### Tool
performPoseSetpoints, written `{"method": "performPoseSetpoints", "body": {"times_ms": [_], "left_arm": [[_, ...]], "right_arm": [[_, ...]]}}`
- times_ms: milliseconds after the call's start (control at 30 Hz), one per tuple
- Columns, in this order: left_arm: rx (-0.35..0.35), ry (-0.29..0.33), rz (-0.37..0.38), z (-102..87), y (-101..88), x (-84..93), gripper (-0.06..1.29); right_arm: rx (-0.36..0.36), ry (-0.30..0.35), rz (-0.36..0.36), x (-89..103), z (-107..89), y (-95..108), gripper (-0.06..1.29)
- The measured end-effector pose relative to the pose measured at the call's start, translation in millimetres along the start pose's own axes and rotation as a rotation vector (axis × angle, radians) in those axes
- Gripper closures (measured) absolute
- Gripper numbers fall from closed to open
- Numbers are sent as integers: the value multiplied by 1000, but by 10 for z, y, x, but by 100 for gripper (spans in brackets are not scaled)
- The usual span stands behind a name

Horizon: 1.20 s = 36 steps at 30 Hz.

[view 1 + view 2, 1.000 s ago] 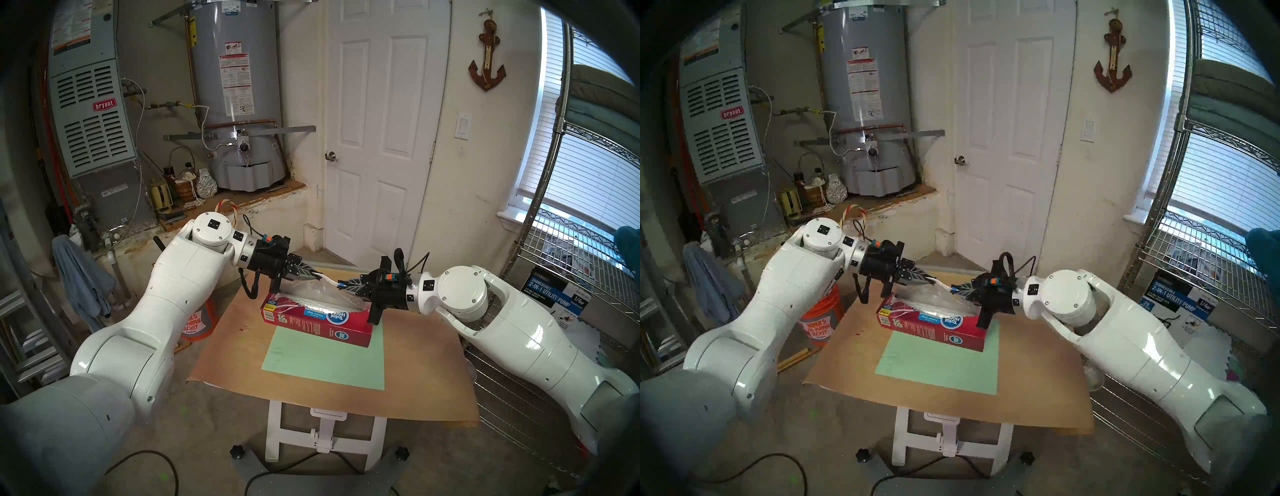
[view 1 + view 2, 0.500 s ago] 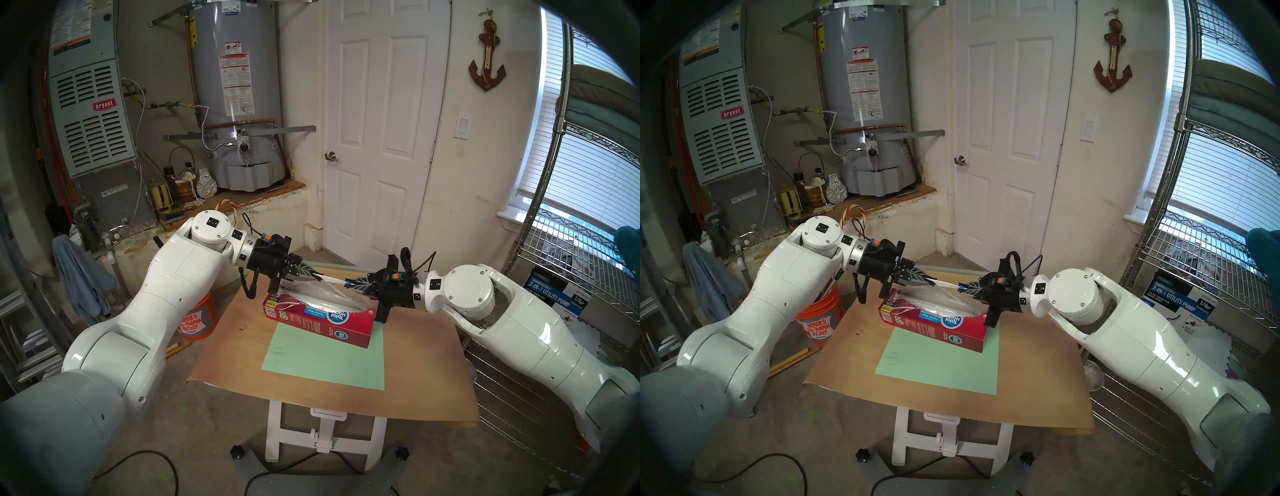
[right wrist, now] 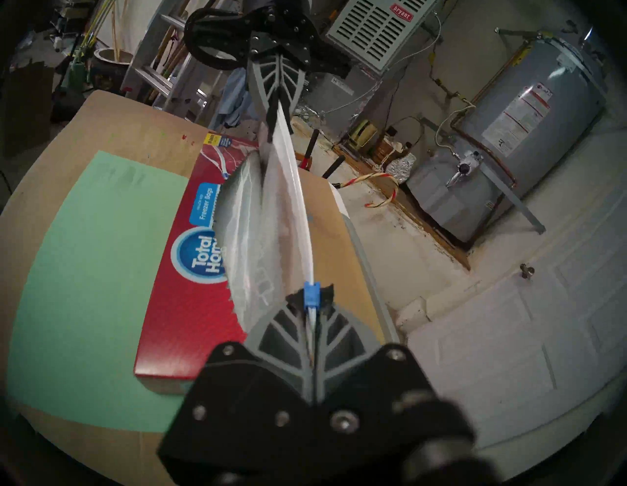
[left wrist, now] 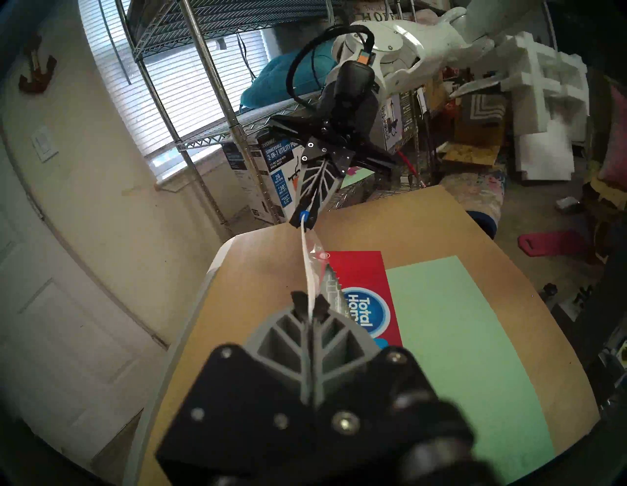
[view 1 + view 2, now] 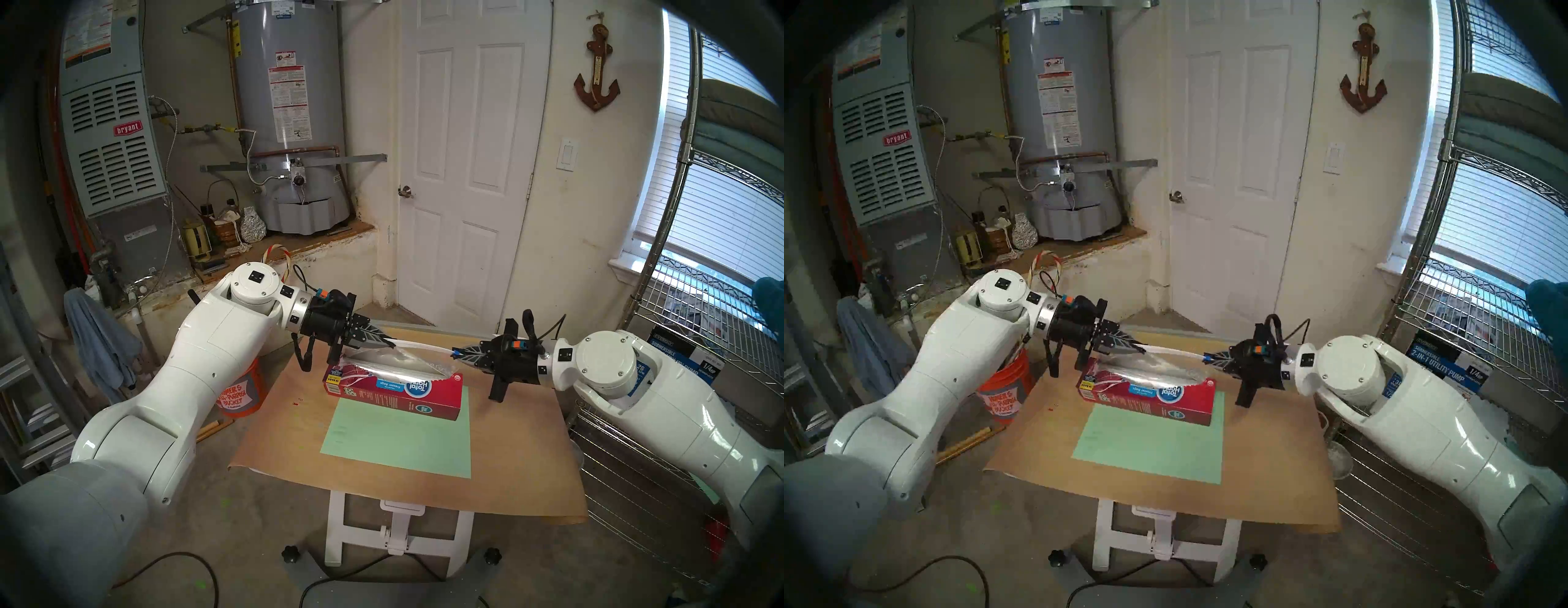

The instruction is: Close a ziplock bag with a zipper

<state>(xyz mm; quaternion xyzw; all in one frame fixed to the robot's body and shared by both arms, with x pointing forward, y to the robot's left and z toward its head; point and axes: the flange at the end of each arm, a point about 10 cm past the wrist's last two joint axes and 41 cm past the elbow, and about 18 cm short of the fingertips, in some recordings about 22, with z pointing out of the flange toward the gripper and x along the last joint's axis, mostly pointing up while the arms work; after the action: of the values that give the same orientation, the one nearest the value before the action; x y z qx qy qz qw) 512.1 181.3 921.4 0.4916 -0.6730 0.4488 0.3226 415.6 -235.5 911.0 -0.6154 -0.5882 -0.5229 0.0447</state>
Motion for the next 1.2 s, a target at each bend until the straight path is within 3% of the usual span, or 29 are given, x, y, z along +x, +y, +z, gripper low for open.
{"method": "performPoseSetpoints", "body": {"times_ms": [600,1000,1067,1100,1133,1167,1200], "left_arm": [[-31,21,-23,139,146,-10,126],[-19,2,-35,27,157,-56,126],[-18,0,-37,17,158,-62,126],[-17,-1,-38,12,158,-68,126],[-17,-1,-39,9,159,-72,126],[-17,-1,-40,8,159,-73,126],[-17,-2,-40,8,159,-74,126]], "right_arm": [[-3,0,29,-129,-254,-90,125],[-27,-60,36,-324,-416,-49,125],[-30,-59,42,-325,-425,-45,113],[-38,-54,50,-320,-429,-38,82],[-51,-48,63,-311,-435,-22,60],[-62,-44,73,-305,-437,-8,22],[-79,-37,88,-296,-438,14,20]]}}
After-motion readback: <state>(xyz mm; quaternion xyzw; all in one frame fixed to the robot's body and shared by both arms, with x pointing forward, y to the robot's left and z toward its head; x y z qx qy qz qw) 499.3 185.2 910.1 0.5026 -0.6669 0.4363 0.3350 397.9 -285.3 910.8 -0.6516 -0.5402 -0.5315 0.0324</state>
